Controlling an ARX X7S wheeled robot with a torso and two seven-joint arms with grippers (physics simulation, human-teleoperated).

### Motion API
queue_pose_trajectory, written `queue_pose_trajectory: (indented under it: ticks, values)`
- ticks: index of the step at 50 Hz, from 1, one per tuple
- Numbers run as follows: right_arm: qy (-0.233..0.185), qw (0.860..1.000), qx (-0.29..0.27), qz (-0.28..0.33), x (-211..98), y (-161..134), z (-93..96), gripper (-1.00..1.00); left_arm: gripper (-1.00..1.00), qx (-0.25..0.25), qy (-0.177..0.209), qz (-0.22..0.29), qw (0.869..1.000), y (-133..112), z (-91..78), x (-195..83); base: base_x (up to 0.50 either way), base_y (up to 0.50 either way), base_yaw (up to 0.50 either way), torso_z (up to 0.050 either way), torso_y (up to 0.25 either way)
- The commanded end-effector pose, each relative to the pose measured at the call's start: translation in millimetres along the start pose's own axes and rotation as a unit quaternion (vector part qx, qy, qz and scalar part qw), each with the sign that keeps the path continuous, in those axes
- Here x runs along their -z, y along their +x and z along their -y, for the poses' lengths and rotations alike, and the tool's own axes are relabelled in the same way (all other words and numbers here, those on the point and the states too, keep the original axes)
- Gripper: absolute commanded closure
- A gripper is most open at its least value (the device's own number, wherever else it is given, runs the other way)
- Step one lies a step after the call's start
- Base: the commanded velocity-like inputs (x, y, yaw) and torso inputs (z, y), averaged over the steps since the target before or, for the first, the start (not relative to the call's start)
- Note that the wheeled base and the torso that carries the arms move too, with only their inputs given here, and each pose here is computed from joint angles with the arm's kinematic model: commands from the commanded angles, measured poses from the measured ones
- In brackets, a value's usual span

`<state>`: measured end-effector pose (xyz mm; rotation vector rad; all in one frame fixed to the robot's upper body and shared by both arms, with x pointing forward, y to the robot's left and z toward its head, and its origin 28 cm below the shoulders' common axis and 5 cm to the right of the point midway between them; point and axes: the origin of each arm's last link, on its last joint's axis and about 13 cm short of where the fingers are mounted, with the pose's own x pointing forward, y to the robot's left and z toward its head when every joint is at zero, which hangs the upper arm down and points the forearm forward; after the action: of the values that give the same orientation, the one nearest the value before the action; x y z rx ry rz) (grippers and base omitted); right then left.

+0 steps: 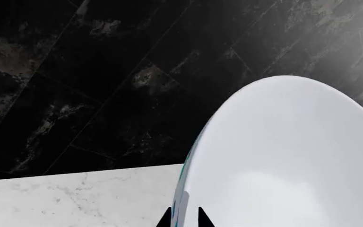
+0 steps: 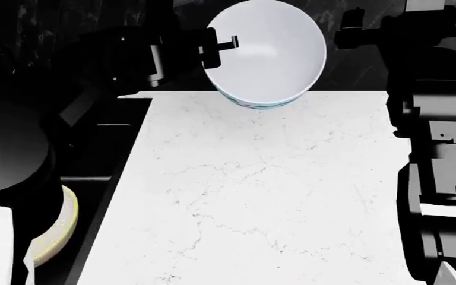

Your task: Stack the bowls in the sink.

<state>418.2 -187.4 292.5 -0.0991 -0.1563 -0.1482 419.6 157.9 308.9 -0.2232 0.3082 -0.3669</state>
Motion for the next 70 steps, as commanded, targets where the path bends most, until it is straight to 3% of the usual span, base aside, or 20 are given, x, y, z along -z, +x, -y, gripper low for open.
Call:
queue_pose_trajectory:
  ticks: [1,14,25,56,70]
  values:
    - [0.002,1.0,0.001,0.001,-0.2,-1.3,0.7,-1.0,1.0,0.003,0.006,0.006,1.0,-2.7,-1.2,-3.9,0.0,0.0,0.0,0.0,0.0]
    - [0.009,1.0,0.0,0.001,0.2,-1.6,-1.1,-1.0,1.0,-0.021,0.053,0.027,0.998,-57.1,-22.0,-8.9,0.0,0.0,0.0,0.0,0.0]
    - [0.01,1.0,-0.004,0.004,-4.2,-1.2,-3.2,-1.0,1.0,-0.042,0.067,0.037,0.996,-93.0,-36.4,-7.4,0.0,0.0,0.0,0.0,0.0]
    - [0.011,1.0,-0.01,0.004,-2.8,-1.2,-7.2,-1.0,1.0,-0.161,-0.014,0.061,0.985,-171.2,-98.3,27.9,0.0,0.0,0.0,0.0,0.0]
    - [0.012,1.0,-0.012,0.004,-3.2,-0.5,-9.0,-1.0,1.0,-0.234,-0.081,0.074,0.966,-203.2,-122.2,44.8,0.0,0.0,0.0,0.0,0.0]
